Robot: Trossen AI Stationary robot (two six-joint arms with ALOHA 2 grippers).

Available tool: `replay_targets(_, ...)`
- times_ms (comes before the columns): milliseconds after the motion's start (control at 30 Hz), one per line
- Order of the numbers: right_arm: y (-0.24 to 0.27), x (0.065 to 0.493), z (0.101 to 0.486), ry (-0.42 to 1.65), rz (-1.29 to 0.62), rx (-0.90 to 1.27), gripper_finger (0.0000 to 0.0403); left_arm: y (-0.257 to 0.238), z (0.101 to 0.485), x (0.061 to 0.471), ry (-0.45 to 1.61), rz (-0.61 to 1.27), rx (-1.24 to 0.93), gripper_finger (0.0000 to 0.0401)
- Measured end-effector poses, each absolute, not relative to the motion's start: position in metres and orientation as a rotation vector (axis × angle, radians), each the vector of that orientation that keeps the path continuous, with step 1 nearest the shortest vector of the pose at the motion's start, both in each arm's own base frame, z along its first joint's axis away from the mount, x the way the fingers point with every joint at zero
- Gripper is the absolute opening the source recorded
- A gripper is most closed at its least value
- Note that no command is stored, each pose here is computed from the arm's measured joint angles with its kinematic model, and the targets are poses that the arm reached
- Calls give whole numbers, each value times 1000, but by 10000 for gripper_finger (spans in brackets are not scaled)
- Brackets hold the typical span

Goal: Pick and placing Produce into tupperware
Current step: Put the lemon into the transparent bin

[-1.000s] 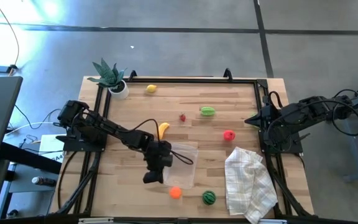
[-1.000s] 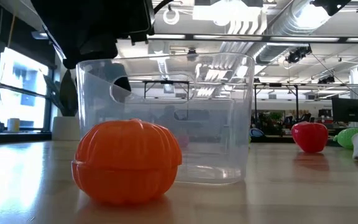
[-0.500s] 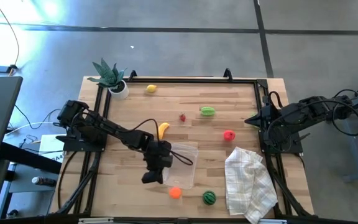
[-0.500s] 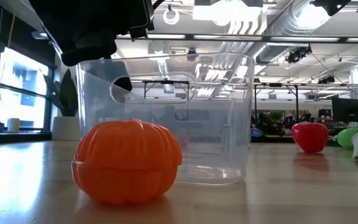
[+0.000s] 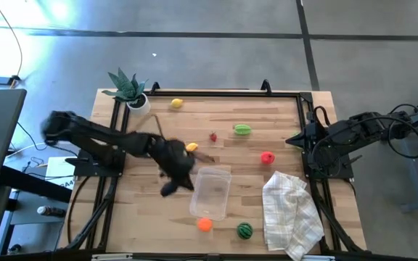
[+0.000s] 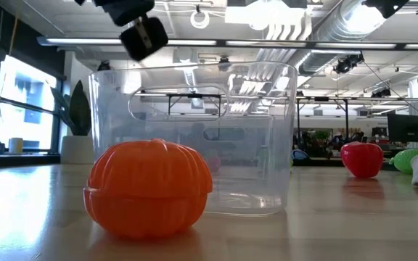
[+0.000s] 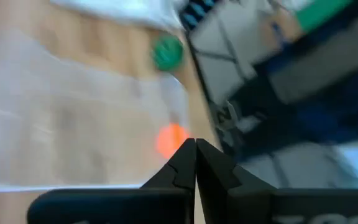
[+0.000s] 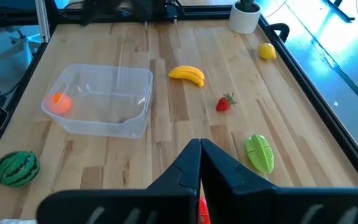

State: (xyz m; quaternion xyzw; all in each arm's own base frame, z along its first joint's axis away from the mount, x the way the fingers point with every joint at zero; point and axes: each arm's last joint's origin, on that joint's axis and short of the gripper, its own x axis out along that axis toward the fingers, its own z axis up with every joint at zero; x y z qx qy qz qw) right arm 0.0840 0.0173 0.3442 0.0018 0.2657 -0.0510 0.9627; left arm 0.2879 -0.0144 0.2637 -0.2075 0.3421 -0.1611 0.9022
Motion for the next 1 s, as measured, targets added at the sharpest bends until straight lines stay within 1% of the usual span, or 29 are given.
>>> replay_targets(133, 17, 85, 345, 523, -105, 9, 0, 21, 299, 251, 589, -90, -309, 1)
replay_targets(200, 17, 85, 346, 512, -117, 8, 0, 35, 315, 233, 515, -2, -237, 1)
replay_targets(400, 16, 86, 348, 484, -155, 5, 0, 55, 346, 185, 386, 107, 85, 1)
replay_targets(500, 16, 86, 348, 480, -175, 0, 0, 58, 351, 172, 388, 202, 165, 1)
replay_targets(633, 15, 86, 349, 478, -184, -2, 0, 65, 341, 165, 509, 333, 125, 1)
replay_targets(733, 15, 86, 349, 478, -183, -3, 0, 79, 330, 168, 608, 398, 85, 1)
replay_targets(833, 15, 86, 349, 479, -181, -13, 0, 98, 316, 175, 685, 411, 35, 1)
replay_targets(1000, 15, 86, 348, 479, -182, -5, 0, 140, 293, 180, 800, 352, 0, 1)
